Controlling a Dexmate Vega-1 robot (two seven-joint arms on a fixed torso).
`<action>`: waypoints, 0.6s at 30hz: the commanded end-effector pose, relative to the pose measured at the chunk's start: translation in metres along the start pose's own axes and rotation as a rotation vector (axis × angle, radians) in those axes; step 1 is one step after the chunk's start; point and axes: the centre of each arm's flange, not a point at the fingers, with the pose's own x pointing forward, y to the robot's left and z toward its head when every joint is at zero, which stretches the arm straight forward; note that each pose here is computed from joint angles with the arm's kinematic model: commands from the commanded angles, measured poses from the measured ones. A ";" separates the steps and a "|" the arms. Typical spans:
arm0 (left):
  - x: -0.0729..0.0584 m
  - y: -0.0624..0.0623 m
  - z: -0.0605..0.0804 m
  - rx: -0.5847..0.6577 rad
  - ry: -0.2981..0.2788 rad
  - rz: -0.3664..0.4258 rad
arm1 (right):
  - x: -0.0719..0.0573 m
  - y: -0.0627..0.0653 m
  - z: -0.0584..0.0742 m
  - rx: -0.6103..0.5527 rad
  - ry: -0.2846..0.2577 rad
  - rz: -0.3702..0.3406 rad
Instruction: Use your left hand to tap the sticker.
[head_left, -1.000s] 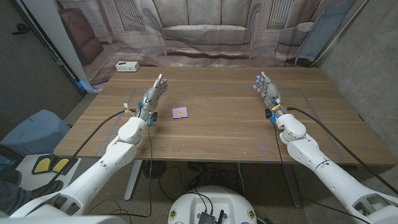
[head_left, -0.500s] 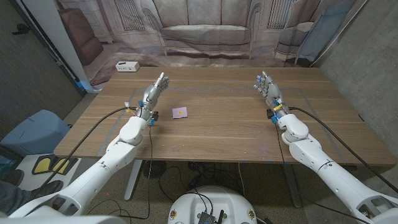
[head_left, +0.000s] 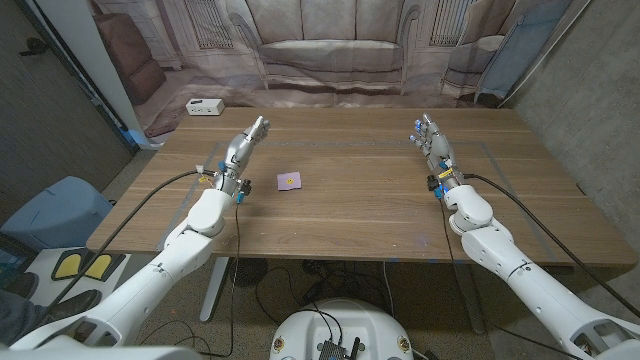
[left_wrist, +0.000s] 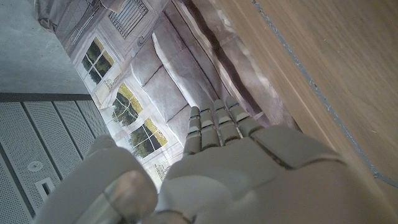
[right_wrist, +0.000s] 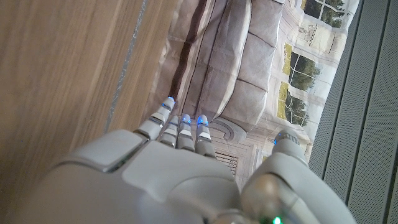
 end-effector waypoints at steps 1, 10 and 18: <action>-0.016 -0.002 0.005 0.078 -0.067 0.026 | -0.003 0.010 0.003 0.003 -0.007 -0.015; -0.025 -0.002 0.002 0.098 -0.108 0.067 | -0.004 0.015 0.003 0.001 0.002 -0.026; -0.027 0.001 0.008 0.229 -0.101 0.058 | -0.006 0.020 0.001 0.008 0.009 -0.031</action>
